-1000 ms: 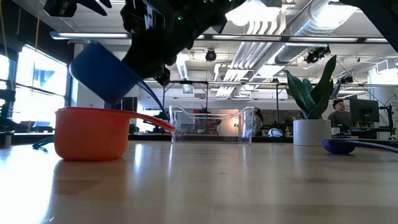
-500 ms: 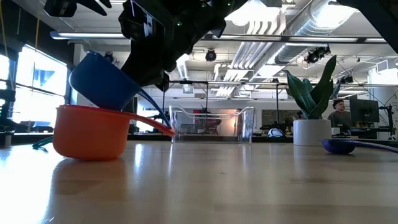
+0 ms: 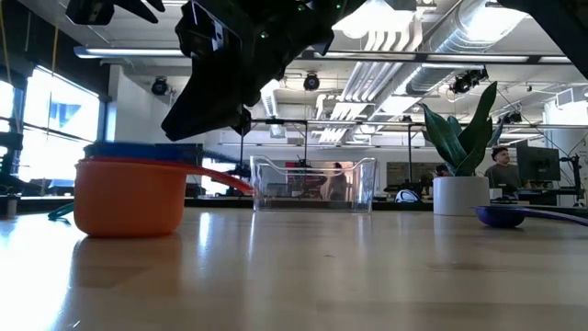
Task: Nest measuring cups in basket
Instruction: Stack the blue measuring cup on top of the red measuring cup, then stack the yellow measuring cup on top of the blue measuring cup
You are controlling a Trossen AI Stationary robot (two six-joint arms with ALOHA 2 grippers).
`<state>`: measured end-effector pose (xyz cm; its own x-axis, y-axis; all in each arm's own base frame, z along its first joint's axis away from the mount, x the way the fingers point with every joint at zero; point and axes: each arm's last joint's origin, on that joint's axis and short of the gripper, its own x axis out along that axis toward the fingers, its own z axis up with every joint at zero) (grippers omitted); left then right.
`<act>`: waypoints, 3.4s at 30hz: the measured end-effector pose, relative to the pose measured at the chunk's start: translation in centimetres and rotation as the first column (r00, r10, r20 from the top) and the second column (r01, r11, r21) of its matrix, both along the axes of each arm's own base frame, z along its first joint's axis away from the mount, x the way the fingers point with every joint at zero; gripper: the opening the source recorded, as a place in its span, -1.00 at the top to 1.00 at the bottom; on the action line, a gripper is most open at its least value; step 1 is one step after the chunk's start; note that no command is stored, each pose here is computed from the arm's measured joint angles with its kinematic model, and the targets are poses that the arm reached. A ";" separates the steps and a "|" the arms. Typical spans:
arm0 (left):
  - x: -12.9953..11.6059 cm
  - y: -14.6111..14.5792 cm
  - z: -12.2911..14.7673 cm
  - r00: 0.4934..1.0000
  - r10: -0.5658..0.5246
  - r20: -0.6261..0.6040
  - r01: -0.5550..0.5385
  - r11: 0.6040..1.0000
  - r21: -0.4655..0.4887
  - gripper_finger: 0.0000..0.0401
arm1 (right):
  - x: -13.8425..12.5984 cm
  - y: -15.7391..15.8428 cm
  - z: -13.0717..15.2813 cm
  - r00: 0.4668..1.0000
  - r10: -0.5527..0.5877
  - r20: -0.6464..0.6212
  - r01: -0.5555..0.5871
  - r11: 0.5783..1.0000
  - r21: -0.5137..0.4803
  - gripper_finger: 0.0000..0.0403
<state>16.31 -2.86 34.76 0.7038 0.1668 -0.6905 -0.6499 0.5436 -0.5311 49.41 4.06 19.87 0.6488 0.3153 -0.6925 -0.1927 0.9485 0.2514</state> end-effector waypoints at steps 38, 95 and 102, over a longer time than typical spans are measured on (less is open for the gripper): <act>-0.2 -2.0 -1.0 0.898 -0.427 -0.108 0.437 0.894 0.100 0.65 | -10.4 7.7 4.2 0.413 -0.668 -0.619 0.741 0.642 -0.198 0.62; -0.4 -2.6 -0.9 0.882 -0.459 -0.106 0.470 0.875 0.118 0.65 | -28.8 14.1 -1.8 -0.391 -0.729 -0.561 0.826 -0.010 -0.563 0.31; -0.4 -2.6 -0.9 0.890 -0.443 -0.107 0.455 0.881 0.133 0.65 | -29.4 13.7 -3.4 -0.411 -0.714 -0.567 0.813 -0.005 -0.582 0.31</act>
<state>15.96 -5.42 33.83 0.6777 -0.0501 -0.7337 -0.3500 0.8555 -0.3817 20.02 17.76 16.46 -0.2959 0.0204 -0.9550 0.9540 -0.0438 -0.2965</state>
